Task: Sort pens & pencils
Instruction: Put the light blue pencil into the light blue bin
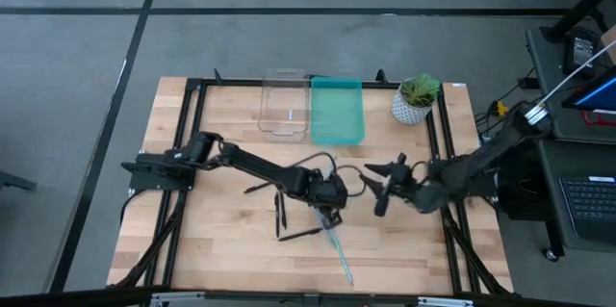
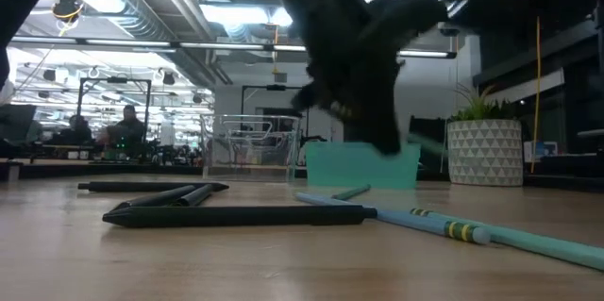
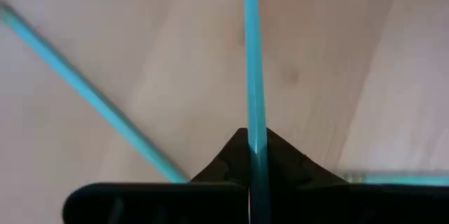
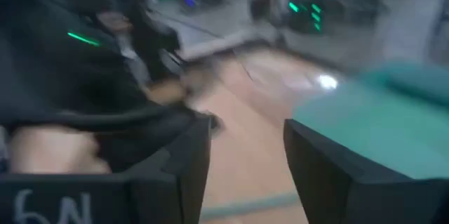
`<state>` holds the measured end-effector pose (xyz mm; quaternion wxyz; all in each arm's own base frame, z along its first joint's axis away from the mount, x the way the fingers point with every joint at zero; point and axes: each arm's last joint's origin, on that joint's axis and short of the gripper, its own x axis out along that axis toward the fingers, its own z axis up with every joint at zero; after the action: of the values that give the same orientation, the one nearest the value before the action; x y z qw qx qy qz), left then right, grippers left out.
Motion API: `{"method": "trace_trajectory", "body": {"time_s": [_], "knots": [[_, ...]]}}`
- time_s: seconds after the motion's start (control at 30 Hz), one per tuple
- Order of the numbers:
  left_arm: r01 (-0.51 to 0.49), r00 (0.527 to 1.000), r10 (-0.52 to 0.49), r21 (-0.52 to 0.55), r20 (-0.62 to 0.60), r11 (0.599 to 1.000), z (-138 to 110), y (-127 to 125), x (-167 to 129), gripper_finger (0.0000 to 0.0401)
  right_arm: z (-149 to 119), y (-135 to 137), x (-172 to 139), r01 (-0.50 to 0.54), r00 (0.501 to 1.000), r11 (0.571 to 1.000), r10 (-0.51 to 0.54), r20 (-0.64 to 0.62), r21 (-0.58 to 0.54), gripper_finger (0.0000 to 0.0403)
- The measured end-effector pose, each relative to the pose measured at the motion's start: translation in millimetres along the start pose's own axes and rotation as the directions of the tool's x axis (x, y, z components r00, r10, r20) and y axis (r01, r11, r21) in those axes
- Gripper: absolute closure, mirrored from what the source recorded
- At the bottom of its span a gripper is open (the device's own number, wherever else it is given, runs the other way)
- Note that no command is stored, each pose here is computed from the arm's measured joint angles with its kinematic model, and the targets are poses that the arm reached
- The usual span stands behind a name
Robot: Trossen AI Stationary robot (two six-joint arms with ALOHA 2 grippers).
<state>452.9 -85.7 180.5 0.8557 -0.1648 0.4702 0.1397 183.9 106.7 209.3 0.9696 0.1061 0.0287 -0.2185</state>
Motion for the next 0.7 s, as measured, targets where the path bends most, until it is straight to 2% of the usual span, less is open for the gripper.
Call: {"method": "trace_trajectory", "body": {"time_s": [0.17,0.3,0.47,0.63,0.7], "knots": [[-0.081,0.989,0.081,-0.006,0.12,0.997,27.5,22.8,-47.7,0.0392,34.4,-3.2,-19.8,-0.09,0.994,0.996,0.09,0.065,-0.004,0.0219],[-0.161,0.958,0.179,-0.096,0.225,0.982,51.9,53.2,-74.2,0.0392,44.7,-6.4,-27.3,-0.129,0.988,0.992,0.127,0.088,0.015,0.0219],[-0.222,0.926,0.28,-0.236,0.252,0.946,79.8,109.6,-64.8,0.0392,47.4,-6.7,-28.9,-0.174,0.981,0.985,0.171,0.088,0.018,0.0219],[-0.265,0.903,0.371,-0.403,0.215,0.876,95.3,168.6,-51.0,0.0392,45.4,-6.3,-28.4,-0.174,0.982,0.985,0.173,0.078,0.005,0.0219],[-0.244,0.9,0.377,-0.46,0.221,0.854,100.6,185.0,-47.3,0.0392,45.3,-6.3,-28.4,-0.173,0.982,0.985,0.172,0.078,0.004,0.0219]]}}
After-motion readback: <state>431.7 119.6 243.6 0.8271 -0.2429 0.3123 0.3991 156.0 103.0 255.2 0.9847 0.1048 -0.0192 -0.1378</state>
